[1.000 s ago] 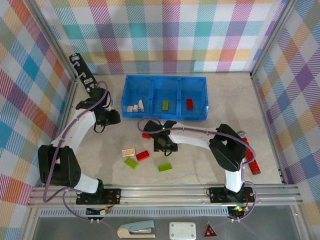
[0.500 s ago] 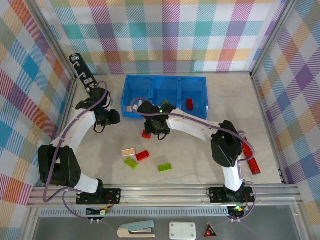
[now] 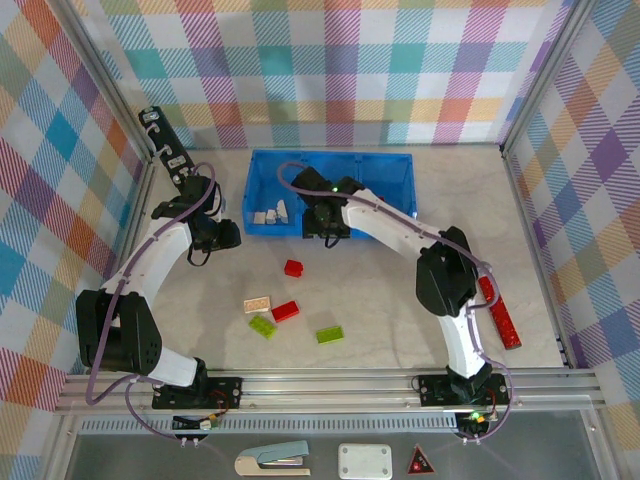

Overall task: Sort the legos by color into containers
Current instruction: Place the lego in the container.

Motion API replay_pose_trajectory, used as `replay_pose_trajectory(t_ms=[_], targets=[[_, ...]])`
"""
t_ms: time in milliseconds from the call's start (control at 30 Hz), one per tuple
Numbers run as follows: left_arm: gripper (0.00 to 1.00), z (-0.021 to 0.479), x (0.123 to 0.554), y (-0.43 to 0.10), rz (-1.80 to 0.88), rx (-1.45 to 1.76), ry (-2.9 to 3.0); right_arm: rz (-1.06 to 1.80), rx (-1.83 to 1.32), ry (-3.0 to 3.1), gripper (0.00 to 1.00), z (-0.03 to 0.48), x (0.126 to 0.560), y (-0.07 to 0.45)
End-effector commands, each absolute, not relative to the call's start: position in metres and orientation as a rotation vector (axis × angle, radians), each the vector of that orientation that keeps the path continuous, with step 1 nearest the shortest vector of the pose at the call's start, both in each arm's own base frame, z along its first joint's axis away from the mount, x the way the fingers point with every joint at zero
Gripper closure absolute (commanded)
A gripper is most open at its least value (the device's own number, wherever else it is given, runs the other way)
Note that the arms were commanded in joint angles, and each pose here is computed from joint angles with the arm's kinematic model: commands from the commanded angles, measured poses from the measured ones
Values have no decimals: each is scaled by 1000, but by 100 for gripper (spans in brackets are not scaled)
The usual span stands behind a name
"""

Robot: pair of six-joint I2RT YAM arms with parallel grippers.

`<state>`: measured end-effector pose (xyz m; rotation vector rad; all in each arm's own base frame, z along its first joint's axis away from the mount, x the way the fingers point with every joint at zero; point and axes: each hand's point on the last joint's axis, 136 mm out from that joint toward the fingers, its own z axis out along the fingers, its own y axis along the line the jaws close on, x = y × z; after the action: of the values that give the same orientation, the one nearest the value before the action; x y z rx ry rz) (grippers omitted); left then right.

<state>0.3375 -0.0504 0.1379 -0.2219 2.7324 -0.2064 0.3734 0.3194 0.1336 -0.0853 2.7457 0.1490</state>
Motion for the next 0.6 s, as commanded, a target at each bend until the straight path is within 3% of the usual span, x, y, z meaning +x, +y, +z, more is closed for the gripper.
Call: replay_pose_trajectory(t_ms=[0, 567], targets=[[59, 134, 334, -46, -195, -220, 2738, 115, -118, 2736, 41, 134, 391, 315], [59, 129, 335, -47, -198, -218, 2756, 115, -43, 2630, 40, 112, 492, 312]])
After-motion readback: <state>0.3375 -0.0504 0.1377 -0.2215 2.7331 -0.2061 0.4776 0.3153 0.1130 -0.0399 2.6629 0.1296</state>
